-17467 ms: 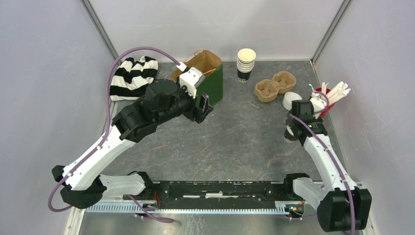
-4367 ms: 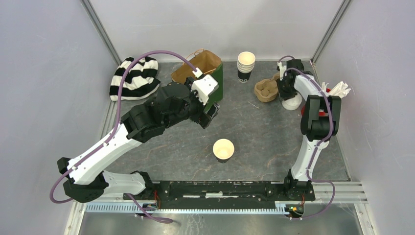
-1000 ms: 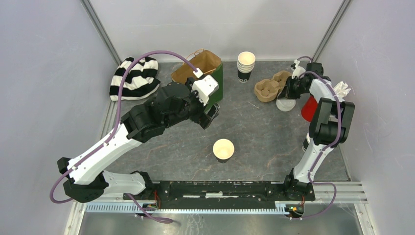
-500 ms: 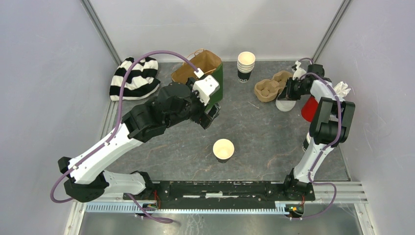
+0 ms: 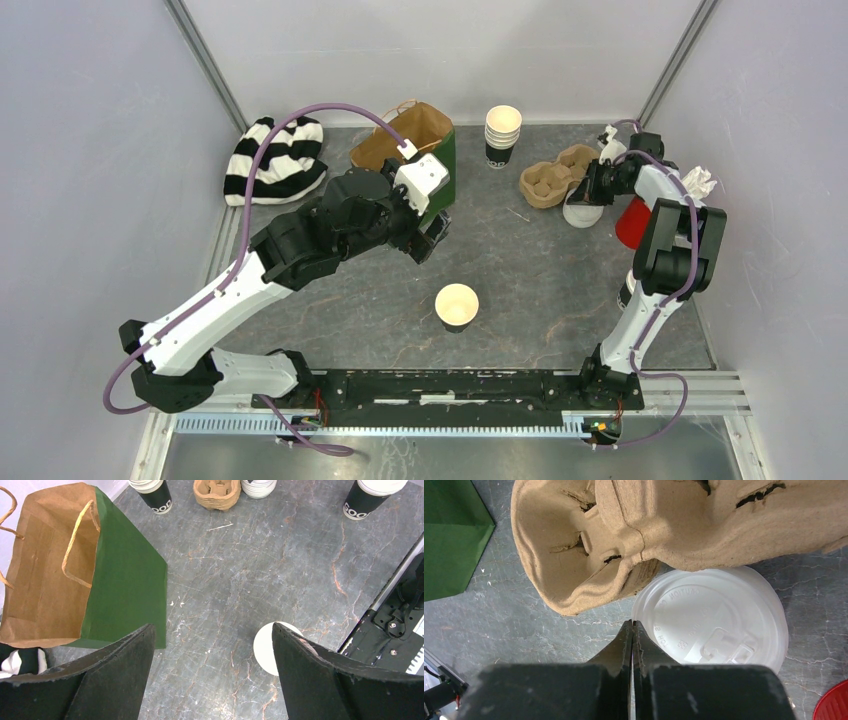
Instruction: Pack the takeout coffee
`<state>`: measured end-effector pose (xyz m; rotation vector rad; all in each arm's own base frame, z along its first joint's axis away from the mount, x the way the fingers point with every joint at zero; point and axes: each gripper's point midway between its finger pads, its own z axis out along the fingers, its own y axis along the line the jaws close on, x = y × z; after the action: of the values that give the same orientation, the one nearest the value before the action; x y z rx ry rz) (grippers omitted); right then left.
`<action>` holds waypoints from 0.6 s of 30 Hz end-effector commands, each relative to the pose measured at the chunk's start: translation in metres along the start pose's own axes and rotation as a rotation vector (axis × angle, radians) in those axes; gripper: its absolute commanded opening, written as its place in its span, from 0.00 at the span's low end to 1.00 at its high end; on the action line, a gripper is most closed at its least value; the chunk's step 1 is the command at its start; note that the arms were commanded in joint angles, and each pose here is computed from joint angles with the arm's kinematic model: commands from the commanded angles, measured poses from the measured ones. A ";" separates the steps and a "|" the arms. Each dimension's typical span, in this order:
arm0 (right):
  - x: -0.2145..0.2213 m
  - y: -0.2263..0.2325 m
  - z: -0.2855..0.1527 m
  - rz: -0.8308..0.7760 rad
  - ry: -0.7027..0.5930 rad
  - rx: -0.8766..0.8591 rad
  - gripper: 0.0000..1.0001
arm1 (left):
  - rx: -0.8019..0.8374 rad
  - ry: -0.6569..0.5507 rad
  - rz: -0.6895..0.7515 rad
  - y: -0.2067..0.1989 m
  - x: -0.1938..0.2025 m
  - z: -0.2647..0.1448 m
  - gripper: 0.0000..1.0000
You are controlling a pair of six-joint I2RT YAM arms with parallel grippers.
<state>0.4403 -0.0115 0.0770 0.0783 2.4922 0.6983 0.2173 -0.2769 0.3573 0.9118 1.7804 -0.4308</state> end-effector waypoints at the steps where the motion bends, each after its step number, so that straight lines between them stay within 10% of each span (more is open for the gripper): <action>1: -0.005 0.000 -0.001 -0.012 -0.026 -0.006 0.00 | 0.013 -0.054 0.040 0.000 -0.019 -0.007 0.92; 18: -0.022 0.006 -0.027 0.012 -0.101 -0.052 0.00 | 0.016 -0.055 0.041 -0.001 -0.019 -0.006 0.92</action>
<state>0.4395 -0.0255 0.0920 0.1284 2.4469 0.7075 0.2174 -0.2769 0.3573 0.9117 1.7805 -0.4310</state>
